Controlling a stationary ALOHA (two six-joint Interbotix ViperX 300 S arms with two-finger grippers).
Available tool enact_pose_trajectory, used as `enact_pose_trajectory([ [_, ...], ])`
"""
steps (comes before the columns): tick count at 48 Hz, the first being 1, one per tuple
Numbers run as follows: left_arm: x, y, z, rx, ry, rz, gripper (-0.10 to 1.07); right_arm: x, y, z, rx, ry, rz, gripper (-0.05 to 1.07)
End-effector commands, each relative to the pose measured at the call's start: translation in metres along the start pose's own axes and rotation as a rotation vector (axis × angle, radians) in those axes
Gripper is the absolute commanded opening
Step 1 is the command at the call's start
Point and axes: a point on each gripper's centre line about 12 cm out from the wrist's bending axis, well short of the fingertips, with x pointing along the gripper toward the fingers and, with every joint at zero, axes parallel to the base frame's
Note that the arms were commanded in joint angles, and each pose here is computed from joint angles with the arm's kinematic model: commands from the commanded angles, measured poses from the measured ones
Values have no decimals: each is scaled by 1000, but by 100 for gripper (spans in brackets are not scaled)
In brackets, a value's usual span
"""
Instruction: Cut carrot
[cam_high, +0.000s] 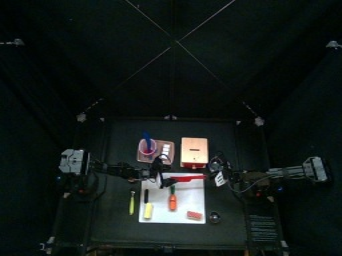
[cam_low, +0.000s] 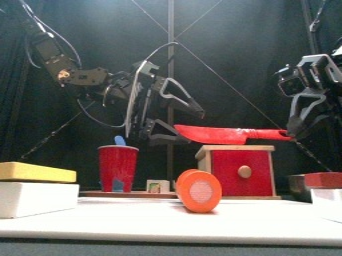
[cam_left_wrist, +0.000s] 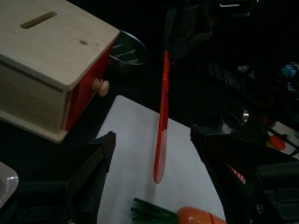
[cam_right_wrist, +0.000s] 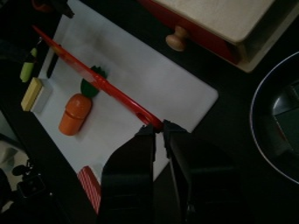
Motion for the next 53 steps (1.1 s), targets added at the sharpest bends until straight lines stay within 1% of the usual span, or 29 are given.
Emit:
enact_pose_trajectory([
  [1, 4, -11, 7, -12, -27, -29, 99, -2, 7, 5, 1, -13, 22, 46],
  [7, 8, -18, -1, -35, -9, -44, 97, -2, 7, 5, 0, -14, 22, 46],
  [11, 10, -19, -4, -47, -2, -46, 97, -2, 7, 5, 1, -13, 22, 46],
  [19, 9, -19, 0, -53, -12, -47, 96, -2, 6, 4, 2, -11, 19, 46],
  [26, 9, -18, -4, -51, 0, -41, 93, -2, 6, 4, 5, -11, 19, 46],
  [34, 10, -16, -2, -51, -5, -38, 77, -2, 6, 4, 5, -11, 19, 46],
  [42, 9, -15, -3, -51, 5, -32, 56, -2, 5, 4, 5, -10, 18, 46],
  [50, 8, -15, -3, -45, 13, -30, 40, -1, 4, 2, 5, -7, 15, 46],
  [53, 8, -15, -4, -43, 19, -28, 37, -1, 5, 2, 2, -3, 22, 46],
])
